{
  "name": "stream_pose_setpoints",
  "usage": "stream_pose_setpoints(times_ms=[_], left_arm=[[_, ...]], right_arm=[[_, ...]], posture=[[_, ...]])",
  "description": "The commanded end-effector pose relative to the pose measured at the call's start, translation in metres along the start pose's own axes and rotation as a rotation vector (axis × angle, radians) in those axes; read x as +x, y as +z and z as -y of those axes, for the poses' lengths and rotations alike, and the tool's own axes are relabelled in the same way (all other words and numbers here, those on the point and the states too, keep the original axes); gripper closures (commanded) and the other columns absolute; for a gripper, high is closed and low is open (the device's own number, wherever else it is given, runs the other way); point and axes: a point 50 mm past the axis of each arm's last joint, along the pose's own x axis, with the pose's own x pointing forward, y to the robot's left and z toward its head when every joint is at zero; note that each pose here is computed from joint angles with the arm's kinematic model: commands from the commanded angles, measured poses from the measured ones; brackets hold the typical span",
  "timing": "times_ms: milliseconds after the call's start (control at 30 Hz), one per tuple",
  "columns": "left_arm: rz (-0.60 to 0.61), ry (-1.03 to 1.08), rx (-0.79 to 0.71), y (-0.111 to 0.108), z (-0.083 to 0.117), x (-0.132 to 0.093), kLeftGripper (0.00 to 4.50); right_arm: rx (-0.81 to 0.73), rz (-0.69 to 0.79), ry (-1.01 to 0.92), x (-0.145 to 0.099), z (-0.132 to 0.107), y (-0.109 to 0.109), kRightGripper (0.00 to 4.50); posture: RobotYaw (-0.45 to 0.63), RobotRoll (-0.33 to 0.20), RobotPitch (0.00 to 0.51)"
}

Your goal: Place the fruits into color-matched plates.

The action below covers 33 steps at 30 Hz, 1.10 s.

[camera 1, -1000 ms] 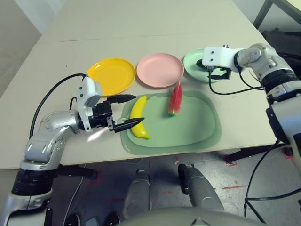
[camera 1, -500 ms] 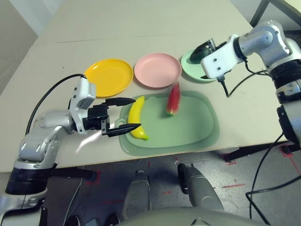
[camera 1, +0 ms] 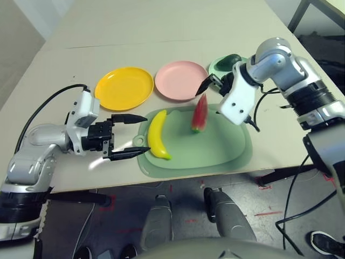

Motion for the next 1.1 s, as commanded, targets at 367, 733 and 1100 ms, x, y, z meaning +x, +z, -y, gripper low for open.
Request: stream_pose_setpoints(times_ms=[367,733,1100], left_arm=[[-0.028,0.037,0.013,-0.002,0.002,-0.004,0.00],[-0.033,0.051,0.014,-0.003,0.003,-0.007,0.00],[-0.039,0.044,0.021,-0.004,0.001,-0.006,0.00]], right_arm=[[0.058,-0.003,0.094,0.041,-0.015,-0.010,0.02],[0.076,0.021,0.159,0.055,-0.031,-0.010,0.02],[0.124,0.040,0.180,0.052,-0.037,-0.011,2.29]], posture=[[0.00,0.000,0.210],[0.01,0.000,0.219],[-0.01,0.000,0.219]])
